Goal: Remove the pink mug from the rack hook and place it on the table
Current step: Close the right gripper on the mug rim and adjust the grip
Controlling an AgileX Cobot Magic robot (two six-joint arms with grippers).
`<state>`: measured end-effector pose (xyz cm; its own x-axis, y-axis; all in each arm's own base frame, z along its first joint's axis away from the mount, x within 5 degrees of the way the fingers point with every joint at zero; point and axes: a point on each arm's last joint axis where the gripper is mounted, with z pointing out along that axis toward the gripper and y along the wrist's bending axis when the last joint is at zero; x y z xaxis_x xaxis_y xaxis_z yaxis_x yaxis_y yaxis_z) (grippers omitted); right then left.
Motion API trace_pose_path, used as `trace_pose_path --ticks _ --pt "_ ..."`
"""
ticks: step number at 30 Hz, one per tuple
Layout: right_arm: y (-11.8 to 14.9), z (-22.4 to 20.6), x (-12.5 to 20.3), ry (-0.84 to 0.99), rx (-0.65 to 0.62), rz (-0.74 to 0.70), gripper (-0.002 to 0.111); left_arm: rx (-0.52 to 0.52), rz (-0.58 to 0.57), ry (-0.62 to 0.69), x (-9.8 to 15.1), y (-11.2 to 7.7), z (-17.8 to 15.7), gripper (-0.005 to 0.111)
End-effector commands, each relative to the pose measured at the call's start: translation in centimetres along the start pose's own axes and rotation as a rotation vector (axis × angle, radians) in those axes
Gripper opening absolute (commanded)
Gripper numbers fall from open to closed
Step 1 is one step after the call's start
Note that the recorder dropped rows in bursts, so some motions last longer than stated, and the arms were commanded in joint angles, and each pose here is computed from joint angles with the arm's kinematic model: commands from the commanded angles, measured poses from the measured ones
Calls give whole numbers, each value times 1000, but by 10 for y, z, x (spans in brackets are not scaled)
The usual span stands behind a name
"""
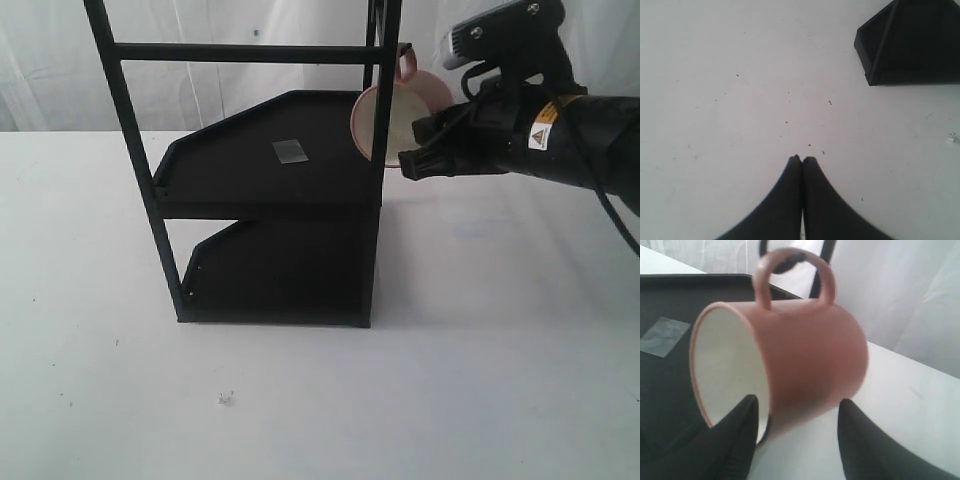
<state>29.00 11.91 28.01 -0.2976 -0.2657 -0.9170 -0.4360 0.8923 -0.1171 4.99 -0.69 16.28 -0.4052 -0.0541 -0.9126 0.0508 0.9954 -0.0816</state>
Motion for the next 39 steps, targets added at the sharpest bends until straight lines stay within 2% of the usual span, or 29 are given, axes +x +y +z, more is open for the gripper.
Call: trace_pose_path --ticks 1,9,14,28,39 --pt "-8 -3 -3 -13 26 14 46 6 -6 -3 0 0 0 0" --pt "-8 -4 -7 -55 22 10 46 6 -6 -3 0 0 0 0" --pt "-18 -4 -9 -75 51 48 46 6 -6 -3 0 0 0 0" --pt "-22 -4 -16 -158 65 13 46 6 -6 -3 0 0 0 0" --pt "-20 8 -6 -122 57 -6 46 6 -6 -3 0 0 0 0"
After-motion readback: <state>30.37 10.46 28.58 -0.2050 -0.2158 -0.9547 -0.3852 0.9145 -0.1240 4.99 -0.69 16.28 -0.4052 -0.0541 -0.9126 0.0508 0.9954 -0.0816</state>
